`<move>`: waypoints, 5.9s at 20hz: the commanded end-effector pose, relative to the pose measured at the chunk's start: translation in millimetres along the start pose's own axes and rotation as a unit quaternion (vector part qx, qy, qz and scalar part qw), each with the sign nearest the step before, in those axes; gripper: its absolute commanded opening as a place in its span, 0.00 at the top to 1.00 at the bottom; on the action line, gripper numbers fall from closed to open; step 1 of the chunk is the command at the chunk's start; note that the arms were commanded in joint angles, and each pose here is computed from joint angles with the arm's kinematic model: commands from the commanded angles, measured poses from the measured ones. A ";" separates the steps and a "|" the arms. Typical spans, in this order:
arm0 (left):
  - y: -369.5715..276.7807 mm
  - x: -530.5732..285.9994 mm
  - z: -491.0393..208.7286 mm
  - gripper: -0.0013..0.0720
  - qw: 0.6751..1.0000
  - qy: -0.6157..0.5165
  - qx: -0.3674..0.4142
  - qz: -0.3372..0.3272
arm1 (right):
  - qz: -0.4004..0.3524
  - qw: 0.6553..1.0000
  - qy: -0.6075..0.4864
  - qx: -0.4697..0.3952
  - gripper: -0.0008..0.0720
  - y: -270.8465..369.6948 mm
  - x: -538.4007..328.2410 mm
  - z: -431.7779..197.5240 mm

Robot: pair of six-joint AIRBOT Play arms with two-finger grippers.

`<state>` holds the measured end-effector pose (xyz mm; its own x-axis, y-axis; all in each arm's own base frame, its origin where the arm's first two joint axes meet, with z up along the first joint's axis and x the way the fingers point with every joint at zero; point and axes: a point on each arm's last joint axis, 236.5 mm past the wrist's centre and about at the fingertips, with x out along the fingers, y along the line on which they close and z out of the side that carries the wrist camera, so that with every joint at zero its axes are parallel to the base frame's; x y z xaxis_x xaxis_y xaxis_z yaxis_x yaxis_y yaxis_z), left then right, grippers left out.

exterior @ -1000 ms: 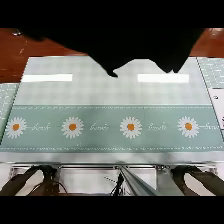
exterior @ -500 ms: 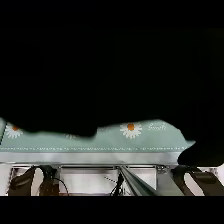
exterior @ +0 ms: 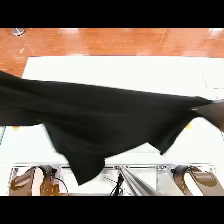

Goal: Fold the shirts.

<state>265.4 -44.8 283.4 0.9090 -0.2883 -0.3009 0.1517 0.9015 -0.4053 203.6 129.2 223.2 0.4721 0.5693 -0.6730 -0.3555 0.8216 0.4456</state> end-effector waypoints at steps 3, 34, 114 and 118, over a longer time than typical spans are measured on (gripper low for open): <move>69.6 110.0 -114.1 0.95 0.988 0.094 -0.119 -0.010 | -0.049 0.992 0.022 0.114 0.96 -116.0 123.2 -3.2; 60.0 133.1 -348.7 0.02 0.821 0.480 -0.308 -0.009 | -0.022 0.899 0.130 0.419 0.14 -268.0 167.2 -100.2; 51.3 153.7 -16.6 0.95 0.985 0.171 -0.008 -0.011 | -0.111 0.980 -0.144 0.085 0.96 -162.1 37.5 130.7; 73.5 254.4 -38.9 0.95 0.985 0.166 -0.041 0.002 | -0.039 0.975 -0.138 0.171 0.96 -228.1 125.9 166.5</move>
<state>437.6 -50.7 193.1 0.7334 -0.3908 -0.5562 0.1457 0.8896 -0.4330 418.0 18.9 185.6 0.7150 0.3789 -0.5875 -0.0807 0.8796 0.4689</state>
